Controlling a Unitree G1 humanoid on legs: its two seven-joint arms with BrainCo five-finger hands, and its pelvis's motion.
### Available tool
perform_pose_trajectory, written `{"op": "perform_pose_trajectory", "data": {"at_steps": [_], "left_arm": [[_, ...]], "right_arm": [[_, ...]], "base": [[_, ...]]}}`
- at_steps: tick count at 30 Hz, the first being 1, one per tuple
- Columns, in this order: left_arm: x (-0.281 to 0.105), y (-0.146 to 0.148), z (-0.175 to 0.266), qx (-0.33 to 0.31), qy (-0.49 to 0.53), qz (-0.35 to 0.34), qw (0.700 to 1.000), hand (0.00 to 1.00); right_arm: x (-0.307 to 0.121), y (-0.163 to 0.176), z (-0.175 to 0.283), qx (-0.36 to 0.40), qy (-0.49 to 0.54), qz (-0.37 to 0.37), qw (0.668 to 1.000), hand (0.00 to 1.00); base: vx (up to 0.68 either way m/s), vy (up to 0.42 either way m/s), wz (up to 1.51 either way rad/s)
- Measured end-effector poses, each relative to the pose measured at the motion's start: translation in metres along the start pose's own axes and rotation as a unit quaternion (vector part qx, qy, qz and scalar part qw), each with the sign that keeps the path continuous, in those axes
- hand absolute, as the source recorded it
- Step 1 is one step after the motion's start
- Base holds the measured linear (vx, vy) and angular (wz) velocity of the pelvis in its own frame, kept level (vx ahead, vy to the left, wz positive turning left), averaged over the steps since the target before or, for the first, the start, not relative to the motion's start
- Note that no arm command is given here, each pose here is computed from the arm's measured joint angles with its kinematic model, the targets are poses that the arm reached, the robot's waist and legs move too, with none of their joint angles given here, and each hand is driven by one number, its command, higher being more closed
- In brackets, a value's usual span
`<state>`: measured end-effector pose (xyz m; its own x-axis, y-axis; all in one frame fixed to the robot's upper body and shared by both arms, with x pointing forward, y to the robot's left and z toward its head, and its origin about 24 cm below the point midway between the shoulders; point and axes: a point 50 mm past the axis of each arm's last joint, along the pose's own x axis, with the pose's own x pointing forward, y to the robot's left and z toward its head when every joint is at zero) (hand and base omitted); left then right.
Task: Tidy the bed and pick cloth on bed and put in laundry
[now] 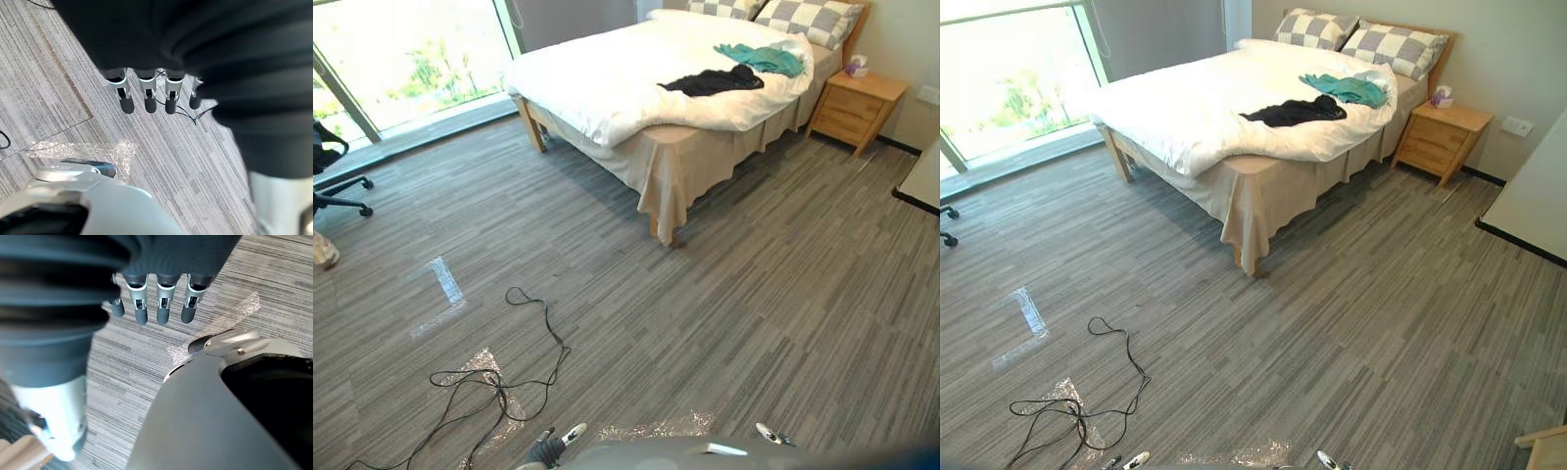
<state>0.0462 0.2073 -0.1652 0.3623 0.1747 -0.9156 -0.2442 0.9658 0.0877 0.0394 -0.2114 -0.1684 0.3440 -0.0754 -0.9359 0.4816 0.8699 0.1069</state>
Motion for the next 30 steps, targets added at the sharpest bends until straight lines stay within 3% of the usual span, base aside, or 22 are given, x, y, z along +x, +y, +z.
{"op": "perform_pose_trajectory", "data": {"at_steps": [22, 30], "left_arm": [[0.005, -0.003, 0.008, 0.059, 0.030, -0.008, 0.998, 0.00], [0.004, 0.003, 0.003, 0.069, 0.053, 0.011, 0.996, 0.00]], "right_arm": [[0.003, 0.003, 0.003, 0.021, 0.010, -0.019, 1.000, 0.00], [0.004, 0.007, 0.002, 0.063, 0.019, -0.029, 0.997, 0.00]], "base": [[0.01, -0.011, -0.05], [-0.05, 0.006, -0.19]]}}
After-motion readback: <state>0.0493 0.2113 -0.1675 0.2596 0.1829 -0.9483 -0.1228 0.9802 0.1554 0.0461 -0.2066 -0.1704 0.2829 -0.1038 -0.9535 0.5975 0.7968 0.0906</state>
